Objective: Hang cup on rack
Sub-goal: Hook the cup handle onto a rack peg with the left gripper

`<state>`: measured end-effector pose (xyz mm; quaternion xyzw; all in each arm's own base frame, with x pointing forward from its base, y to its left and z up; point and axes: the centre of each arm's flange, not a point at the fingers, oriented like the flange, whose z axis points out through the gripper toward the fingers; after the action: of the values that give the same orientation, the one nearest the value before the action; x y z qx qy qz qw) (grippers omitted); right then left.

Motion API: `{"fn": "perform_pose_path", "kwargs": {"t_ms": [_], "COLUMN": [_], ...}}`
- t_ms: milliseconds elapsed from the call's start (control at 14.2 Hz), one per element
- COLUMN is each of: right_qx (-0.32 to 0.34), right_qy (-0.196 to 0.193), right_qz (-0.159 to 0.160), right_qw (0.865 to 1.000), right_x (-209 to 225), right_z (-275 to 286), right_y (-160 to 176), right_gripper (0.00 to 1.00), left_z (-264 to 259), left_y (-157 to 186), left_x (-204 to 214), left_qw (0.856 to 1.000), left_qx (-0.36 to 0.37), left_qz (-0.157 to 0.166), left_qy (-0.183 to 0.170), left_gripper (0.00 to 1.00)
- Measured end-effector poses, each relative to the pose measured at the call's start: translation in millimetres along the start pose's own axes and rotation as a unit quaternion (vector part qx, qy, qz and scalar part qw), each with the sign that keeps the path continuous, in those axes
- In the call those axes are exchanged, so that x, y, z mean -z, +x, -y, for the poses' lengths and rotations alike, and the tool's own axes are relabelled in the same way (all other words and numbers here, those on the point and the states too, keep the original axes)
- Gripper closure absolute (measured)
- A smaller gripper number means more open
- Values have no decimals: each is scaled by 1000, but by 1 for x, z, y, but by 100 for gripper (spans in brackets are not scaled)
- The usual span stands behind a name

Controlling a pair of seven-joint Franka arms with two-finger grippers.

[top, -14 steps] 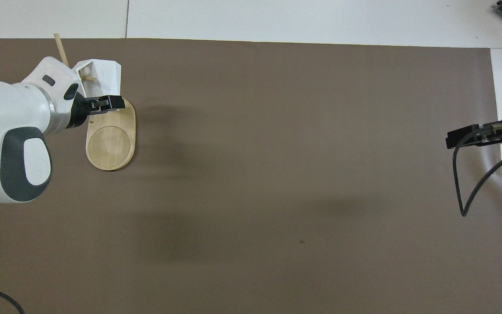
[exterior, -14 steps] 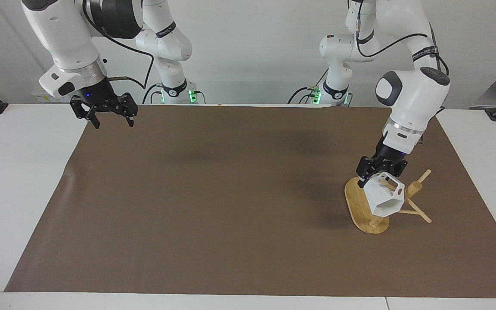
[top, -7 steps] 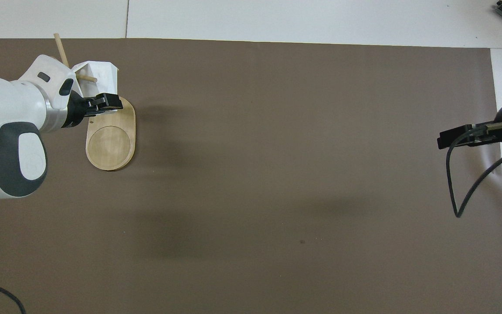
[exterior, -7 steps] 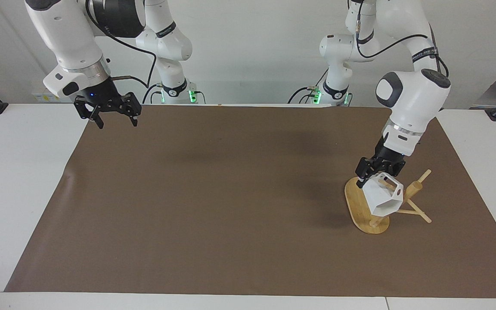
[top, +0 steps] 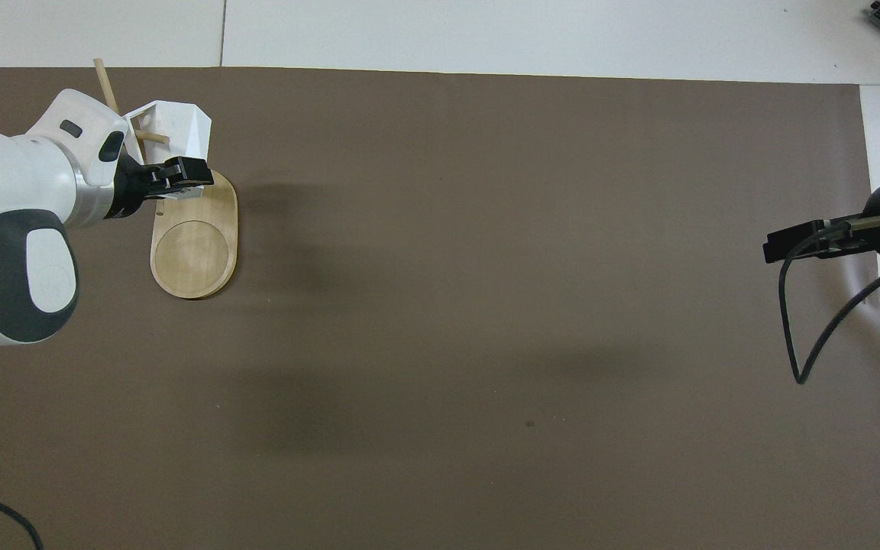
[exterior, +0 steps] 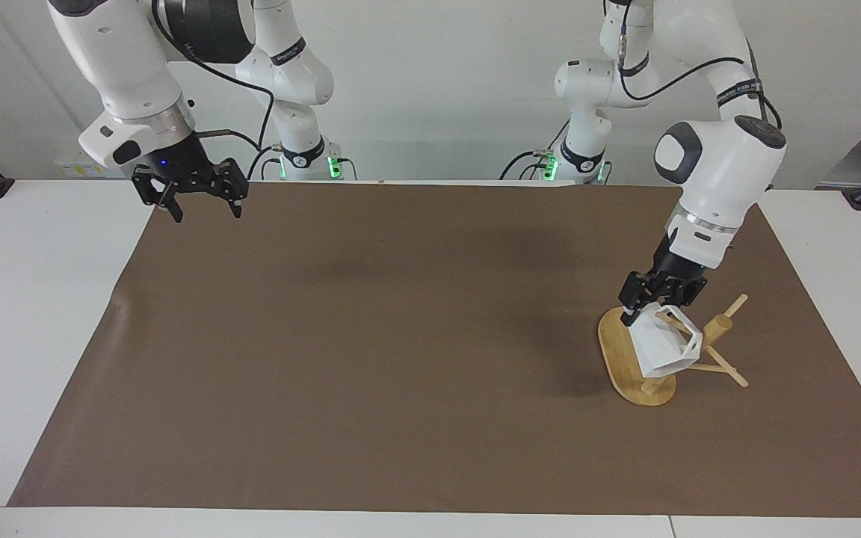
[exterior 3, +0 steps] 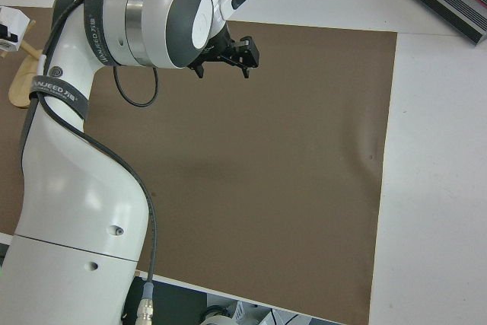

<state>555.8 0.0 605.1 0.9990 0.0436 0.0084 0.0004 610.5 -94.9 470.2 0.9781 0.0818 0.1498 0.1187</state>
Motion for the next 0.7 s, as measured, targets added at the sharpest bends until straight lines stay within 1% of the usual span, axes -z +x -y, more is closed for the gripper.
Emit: {"fn": "perform_pose_path", "kwargs": {"t_ms": [70,141,211,352,422,563,704], "right_qx": [-3,-7,-13,-22,-24,-26,-25], "right_qy": [0,0,0,1,1,1,1], "right_qz": [0,0,0,0,0,0,0], "right_qw": [1000,1000,1000,1000,1000,1000,1000], "right_x": [0,0,0,0,0,0,0], "right_z": [-3,-8,-14,-24,-27,-29,-28], "right_y": [0,-1,-2,-3,-3,-4,-3], "right_gripper": [0,0,0,0,0,0,0], "left_z": [0,0,-1,-2,-3,0,14], "left_y": [0,0,1,3,4,2,-4], "left_x": [0,1,1,6,8,20,41], "left_qw": [1000,1000,1000,1000,1000,999,995], "left_qx": [0,0,0,-4,-10,-37,-79], "left_qz": [0,-1,-2,-2,2,20,53], "left_qy": [0,0,-1,-1,-1,1,2], "left_gripper": [11,11,9,0,0,0,0]}}
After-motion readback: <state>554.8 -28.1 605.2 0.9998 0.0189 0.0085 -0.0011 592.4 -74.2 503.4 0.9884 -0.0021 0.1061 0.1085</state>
